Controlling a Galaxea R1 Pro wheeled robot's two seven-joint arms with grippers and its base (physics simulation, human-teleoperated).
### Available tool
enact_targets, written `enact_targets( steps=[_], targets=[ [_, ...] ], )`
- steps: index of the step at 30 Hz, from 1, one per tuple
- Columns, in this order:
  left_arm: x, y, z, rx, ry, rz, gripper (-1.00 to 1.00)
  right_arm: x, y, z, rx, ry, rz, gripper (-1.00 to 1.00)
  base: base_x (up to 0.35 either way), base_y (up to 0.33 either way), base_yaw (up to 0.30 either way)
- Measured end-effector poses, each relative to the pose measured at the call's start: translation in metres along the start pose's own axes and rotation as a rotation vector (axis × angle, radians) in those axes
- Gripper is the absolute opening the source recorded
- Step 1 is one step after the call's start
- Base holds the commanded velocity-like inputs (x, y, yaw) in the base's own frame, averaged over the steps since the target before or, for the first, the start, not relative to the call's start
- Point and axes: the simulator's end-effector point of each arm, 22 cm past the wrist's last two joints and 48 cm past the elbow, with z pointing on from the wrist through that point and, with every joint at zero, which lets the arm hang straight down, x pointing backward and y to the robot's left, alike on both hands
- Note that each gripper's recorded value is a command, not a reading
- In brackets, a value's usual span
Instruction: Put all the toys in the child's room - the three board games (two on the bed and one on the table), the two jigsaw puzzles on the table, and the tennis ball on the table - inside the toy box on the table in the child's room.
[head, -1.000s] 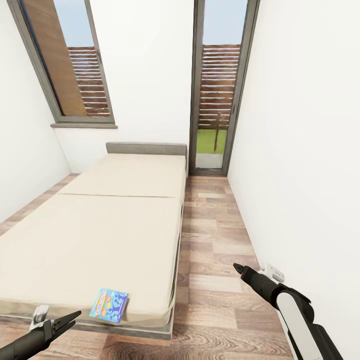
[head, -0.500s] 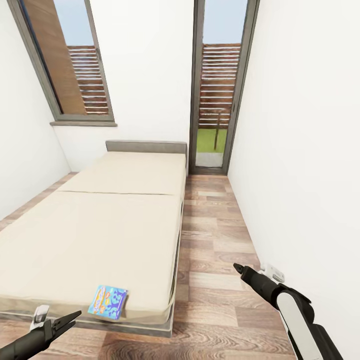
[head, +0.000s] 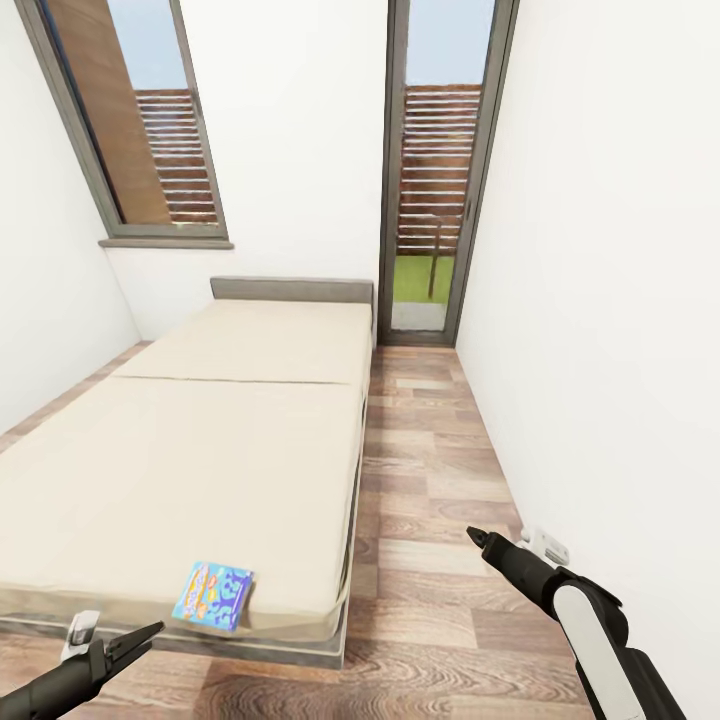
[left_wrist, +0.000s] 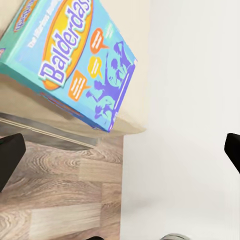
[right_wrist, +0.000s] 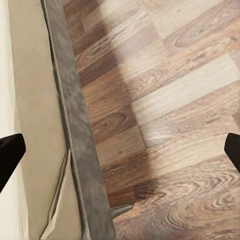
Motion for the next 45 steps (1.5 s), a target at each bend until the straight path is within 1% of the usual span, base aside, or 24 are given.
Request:
enact_targets(
  steps=[10,15,19,35,45],
  targets=[
    [0.005,0.012,0.005,0.02,-0.004,0.003,1.0,0.013,-0.011,0.011,0.001,0.0,0.0,1.0,0.0,0.0,0.0],
    [0.002,0.013,0.001,0.055,-0.008,0.016,1.0,0.019,-0.017,0.017,0.0,0.0,0.0,1.0,0.0,0.0,0.0],
    [0.004,0.016,0.001,0.072,-0.009,0.024,1.0,0.025,-0.021,0.021,0.0,0.0,0.0,1.0,0.0,0.0,0.0],
    [0.019,0.044,0.009,0.078,-0.012,0.033,1.0,0.046,-0.041,0.039,0.001,-0.002,0.004,1.0,0.0,0.0,0.0],
    [0.015,0.044,0.007,0.08,-0.029,0.03,1.0,0.046,-0.041,0.039,0.001,-0.002,0.004,1.0,0.0,0.0,0.0]
  ],
)
